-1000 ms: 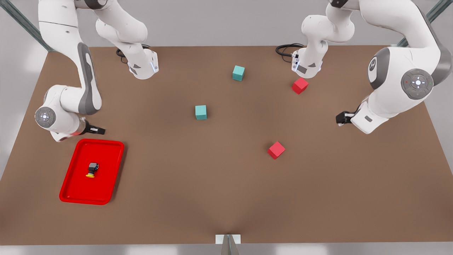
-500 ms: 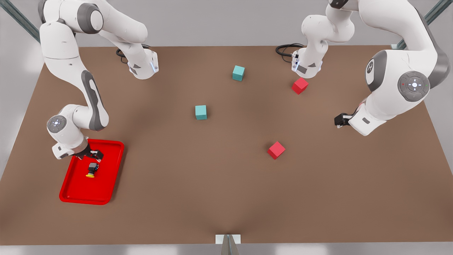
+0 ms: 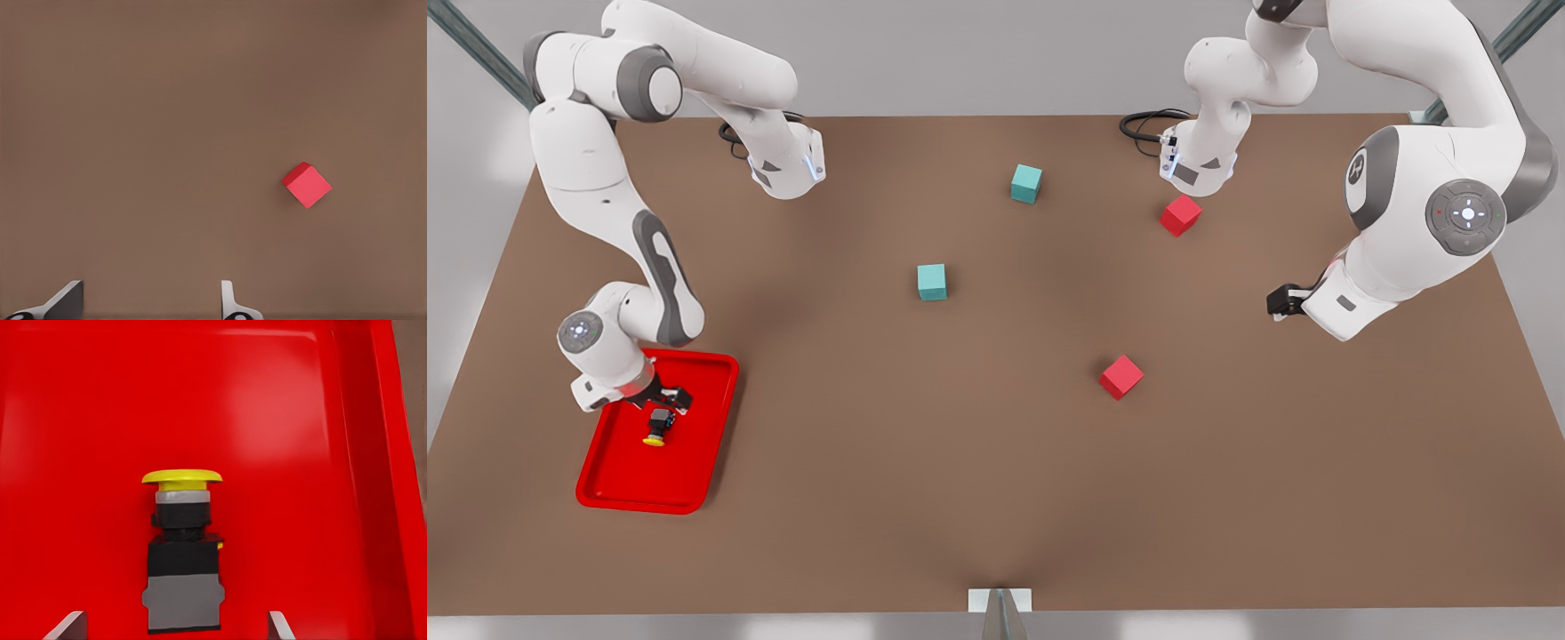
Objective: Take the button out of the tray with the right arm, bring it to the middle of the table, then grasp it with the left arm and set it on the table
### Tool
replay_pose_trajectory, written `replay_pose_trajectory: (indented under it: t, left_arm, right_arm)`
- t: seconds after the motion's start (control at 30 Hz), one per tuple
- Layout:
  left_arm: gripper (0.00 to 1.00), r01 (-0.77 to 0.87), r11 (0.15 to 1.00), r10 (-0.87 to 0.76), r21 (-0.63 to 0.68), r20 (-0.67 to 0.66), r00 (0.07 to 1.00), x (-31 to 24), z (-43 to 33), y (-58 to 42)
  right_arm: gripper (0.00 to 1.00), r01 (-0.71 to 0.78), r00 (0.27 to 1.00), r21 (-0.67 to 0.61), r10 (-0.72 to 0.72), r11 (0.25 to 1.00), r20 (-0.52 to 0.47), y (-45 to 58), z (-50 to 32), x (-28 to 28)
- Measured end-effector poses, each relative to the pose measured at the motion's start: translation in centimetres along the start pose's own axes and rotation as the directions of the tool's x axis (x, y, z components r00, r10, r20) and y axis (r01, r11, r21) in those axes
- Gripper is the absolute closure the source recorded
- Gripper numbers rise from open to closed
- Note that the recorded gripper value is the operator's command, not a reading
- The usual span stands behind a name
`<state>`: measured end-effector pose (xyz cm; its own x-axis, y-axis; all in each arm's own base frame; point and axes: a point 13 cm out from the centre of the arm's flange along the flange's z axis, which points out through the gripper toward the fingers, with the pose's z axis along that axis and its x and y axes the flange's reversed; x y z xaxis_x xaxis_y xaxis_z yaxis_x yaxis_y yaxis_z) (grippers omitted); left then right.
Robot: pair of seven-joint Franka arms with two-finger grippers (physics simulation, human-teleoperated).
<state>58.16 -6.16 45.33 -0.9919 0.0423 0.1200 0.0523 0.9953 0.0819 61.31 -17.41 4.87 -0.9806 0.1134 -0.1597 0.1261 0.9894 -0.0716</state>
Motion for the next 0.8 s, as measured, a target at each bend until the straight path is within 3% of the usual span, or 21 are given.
replay_pose_trajectory:
  t: [0.5, 0.53, 0.57, 0.63, 0.7, 0.73, 0.77, 0.8]
  left_arm:
    - [0.0, 0.011, 1.0, -0.01, 0.001, -0.033, 0.999, 0.1, 1.2, 0.5]
    - [0.0, 0.011, 1.0, -0.011, 0.001, -0.033, 0.999, 0.1, 1.2, 0.5]
    - [0.0, 0.011, 1.0, -0.011, 0.001, -0.034, 0.999, 0.1, 1.2, 0.5]
    - [0.0, 0.014, 1.0, -0.014, 0.0, -0.034, 0.999, 0.1, 1.2, 0.7]
    - [0.0, 0.016, 1.0, -0.016, 0.0, -0.035, 0.999, 0.1, 1.2, 0.8]
    - [0.0, 0.017, 1.0, -0.017, 0.0, -0.036, 0.999, 0.1, 1.2, 0.9]
    - [0.0, 0.018, 1.0, -0.018, 0.0, -0.036, 0.999, 0.1, 1.2, 0.9]
    - [0.0, 0.018, 1.0, -0.018, 0.0, -0.036, 0.999, 0.1, 1.2, 1.0]
  right_arm:
    - [0.0, 0.009, 1.0, -0.002, -0.009, 1.0, -0.015, -0.8, 2.4, 0.1]
    - [0.36, 0.009, 1.0, -0.002, -0.009, 1.0, -0.015, -0.8, 2.4, 0.1]
    - [0.53, 0.011, 1.0, -0.002, -0.011, 1.0, -0.015, -0.7, 2.4, 0.1]
    - [0.6, 0.014, 1.0, -0.003, -0.014, 1.0, -0.014, -0.7, 2.4, 0.0]
    - [0.6, 0.018, 1.0, -0.004, -0.018, 1.0, -0.013, -0.7, 2.3, 0.0]
    - [0.51, 0.02, 1.0, -0.004, -0.02, 1.0, -0.011, -0.7, 2.2, -0.1]
    - [0.31, 0.022, 1.0, -0.005, -0.022, 1.0, -0.007, -0.6, 2.0, -0.4]
    - [0.31, 0.024, 1.0, -0.005, -0.024, 1.0, 0.0, -0.4, 1.8, -0.7]
